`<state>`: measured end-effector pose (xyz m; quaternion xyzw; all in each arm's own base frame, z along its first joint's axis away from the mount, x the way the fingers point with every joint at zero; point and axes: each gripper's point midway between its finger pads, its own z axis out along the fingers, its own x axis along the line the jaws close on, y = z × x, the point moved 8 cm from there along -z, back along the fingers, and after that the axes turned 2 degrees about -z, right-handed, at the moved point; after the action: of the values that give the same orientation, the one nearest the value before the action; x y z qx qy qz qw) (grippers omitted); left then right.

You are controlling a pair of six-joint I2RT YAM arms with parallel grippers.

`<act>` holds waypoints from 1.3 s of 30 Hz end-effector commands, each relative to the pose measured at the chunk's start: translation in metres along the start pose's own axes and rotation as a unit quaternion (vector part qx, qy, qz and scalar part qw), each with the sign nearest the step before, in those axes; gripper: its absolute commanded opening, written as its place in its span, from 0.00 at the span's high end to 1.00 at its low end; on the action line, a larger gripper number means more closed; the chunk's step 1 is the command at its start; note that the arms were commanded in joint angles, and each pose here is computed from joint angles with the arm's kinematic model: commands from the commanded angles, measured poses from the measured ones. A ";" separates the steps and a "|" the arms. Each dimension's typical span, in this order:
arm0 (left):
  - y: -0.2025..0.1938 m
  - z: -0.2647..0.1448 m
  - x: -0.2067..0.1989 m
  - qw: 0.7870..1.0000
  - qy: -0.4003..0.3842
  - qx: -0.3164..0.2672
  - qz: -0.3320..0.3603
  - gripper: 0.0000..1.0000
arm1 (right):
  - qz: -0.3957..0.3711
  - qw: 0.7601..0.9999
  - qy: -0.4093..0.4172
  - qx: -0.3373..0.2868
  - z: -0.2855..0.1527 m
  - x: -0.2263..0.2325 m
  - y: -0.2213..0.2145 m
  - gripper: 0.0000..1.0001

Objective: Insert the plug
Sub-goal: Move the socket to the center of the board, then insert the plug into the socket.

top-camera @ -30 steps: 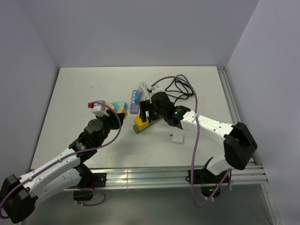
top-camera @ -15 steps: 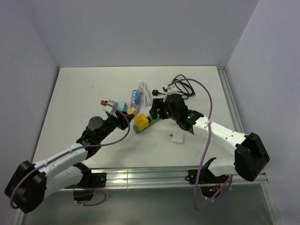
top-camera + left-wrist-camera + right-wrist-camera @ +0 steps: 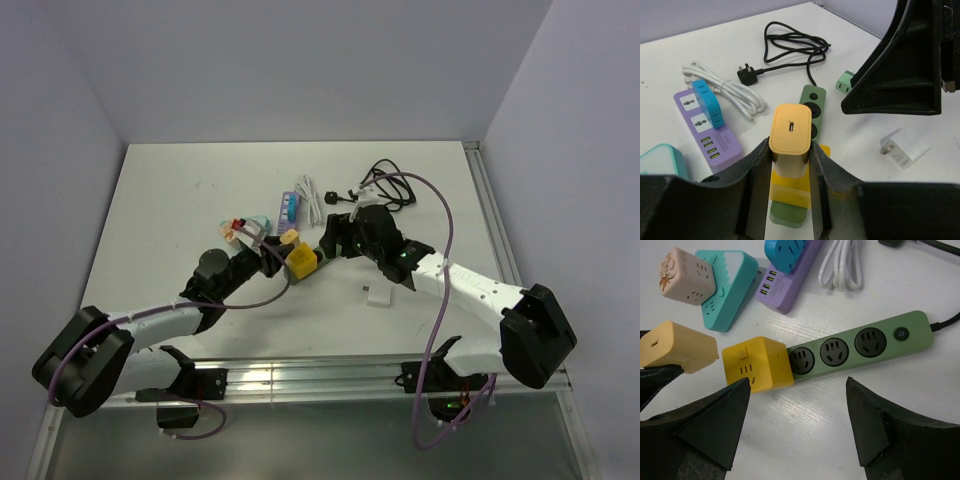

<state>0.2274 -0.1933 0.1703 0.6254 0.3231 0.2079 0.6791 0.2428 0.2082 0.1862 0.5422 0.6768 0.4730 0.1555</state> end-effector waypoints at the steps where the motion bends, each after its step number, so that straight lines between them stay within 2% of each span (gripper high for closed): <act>1: 0.017 0.003 -0.005 0.997 -0.020 -0.060 0.034 1.00 | 0.007 0.999 0.013 -0.040 -0.007 0.003 0.015 0.16; 8: 0.009 0.010 -0.016 0.997 -0.045 -0.049 0.043 1.00 | 0.010 0.999 0.012 -0.042 -0.007 0.002 0.014 0.16; 18: -0.005 0.021 -0.019 0.998 -0.036 -0.025 0.049 1.00 | 0.016 0.999 0.014 -0.044 -0.009 0.000 0.011 0.19; 39: -0.013 0.023 -0.014 0.998 -0.020 -0.019 0.064 1.00 | 0.020 0.998 0.029 -0.044 -0.013 0.002 0.010 0.23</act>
<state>0.2258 -0.2149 0.1449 0.6565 0.2849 0.2271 0.6604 0.2364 0.2047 0.1903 0.5406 0.6645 0.4950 0.1455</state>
